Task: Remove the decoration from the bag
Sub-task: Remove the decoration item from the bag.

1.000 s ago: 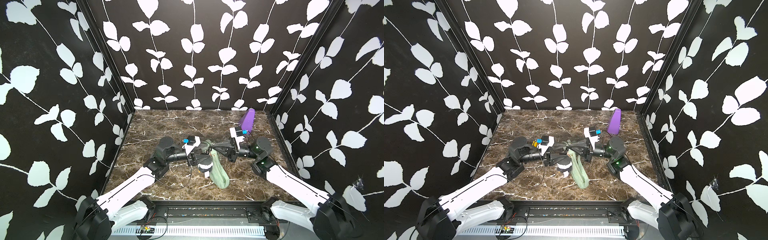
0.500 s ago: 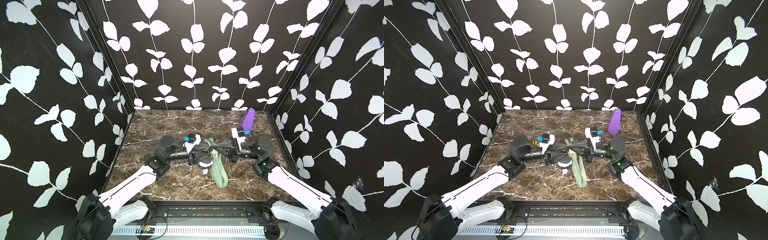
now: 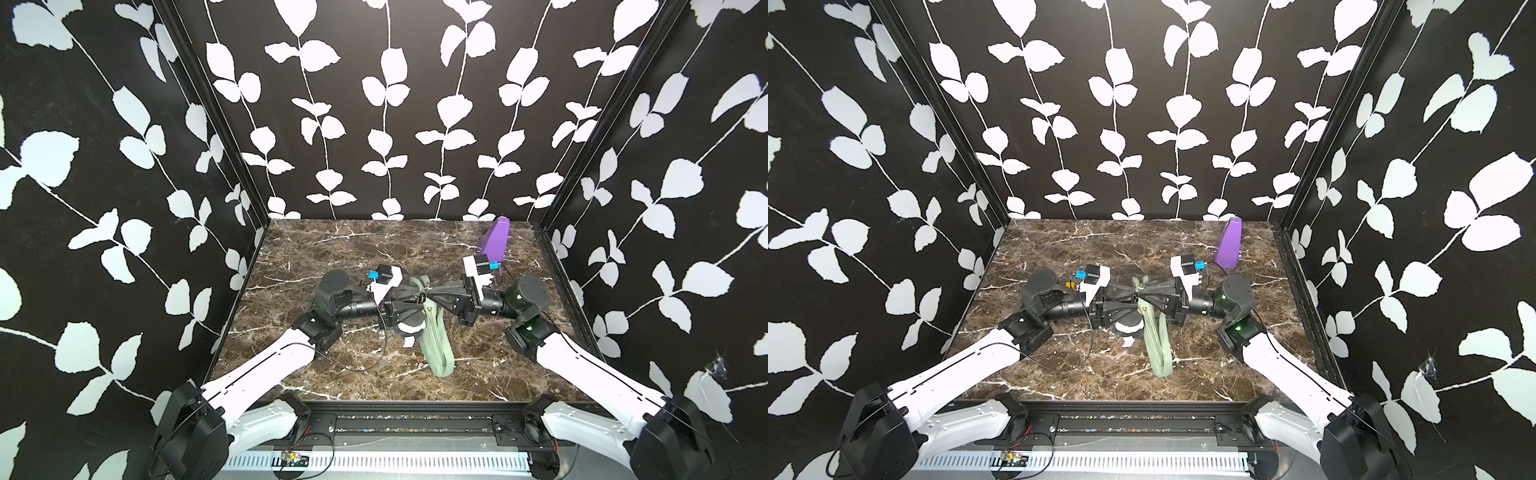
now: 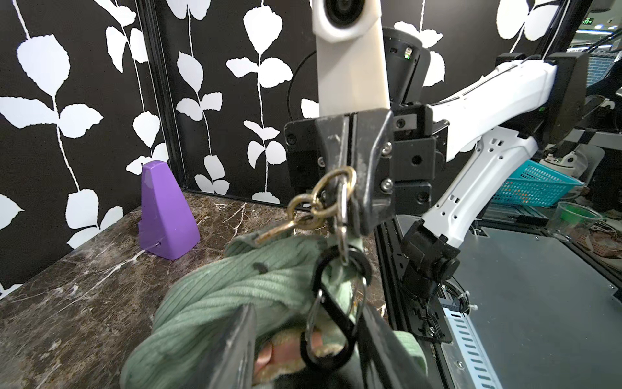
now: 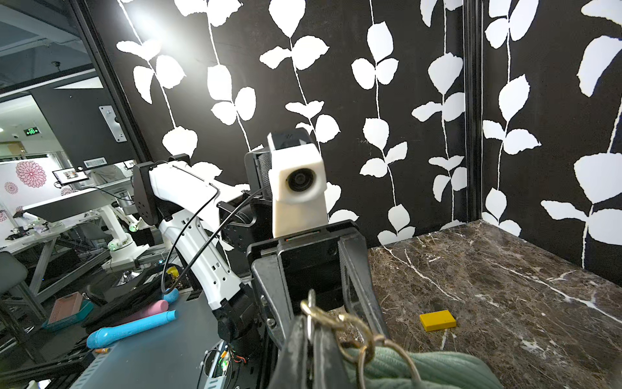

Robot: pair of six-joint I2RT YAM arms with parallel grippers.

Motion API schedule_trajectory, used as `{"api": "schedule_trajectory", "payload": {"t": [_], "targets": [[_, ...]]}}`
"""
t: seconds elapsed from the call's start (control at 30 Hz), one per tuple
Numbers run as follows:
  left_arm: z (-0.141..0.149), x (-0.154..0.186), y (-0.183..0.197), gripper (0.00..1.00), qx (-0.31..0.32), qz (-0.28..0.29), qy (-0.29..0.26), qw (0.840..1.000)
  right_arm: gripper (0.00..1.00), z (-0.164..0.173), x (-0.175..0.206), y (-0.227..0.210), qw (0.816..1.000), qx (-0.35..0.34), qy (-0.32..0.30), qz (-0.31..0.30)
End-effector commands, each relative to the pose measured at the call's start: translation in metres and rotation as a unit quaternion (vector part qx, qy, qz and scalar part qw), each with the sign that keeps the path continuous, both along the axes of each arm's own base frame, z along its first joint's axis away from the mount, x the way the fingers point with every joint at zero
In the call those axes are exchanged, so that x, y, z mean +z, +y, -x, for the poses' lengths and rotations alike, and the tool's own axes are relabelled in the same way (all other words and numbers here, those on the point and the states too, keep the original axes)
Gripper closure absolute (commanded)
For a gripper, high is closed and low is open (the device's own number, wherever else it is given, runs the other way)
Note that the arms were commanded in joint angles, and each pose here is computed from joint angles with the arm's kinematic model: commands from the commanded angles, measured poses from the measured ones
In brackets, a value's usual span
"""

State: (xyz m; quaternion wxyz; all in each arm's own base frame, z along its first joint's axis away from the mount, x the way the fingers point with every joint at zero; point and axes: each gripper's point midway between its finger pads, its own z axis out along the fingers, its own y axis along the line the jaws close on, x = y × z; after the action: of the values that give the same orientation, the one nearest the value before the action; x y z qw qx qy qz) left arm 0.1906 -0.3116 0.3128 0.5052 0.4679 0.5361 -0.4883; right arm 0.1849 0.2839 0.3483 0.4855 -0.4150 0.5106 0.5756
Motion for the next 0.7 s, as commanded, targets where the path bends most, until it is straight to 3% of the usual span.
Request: {"api": "schedule_trajectory", "payload": {"t": [0.0, 0.27, 0.67], "targets": [[0.0046, 0.0212, -0.0010, 0.52, -0.010, 0.022, -0.021, 0.999, 1.00, 0.0089, 0.0134, -0.0020, 0.999, 0.003, -0.038, -0.018], [0.0049, 0.0202, -0.0011, 0.59, -0.011, 0.020, -0.020, 1.000, 1.00, 0.0095, 0.0111, -0.0022, 0.999, 0.005, -0.039, -0.015], [0.0083, 0.0239, -0.0012, 0.80, -0.020, 0.024, -0.019, 0.999, 1.00, 0.0136, 0.0109, -0.0022, 0.999, 0.013, -0.044, -0.014]]}}
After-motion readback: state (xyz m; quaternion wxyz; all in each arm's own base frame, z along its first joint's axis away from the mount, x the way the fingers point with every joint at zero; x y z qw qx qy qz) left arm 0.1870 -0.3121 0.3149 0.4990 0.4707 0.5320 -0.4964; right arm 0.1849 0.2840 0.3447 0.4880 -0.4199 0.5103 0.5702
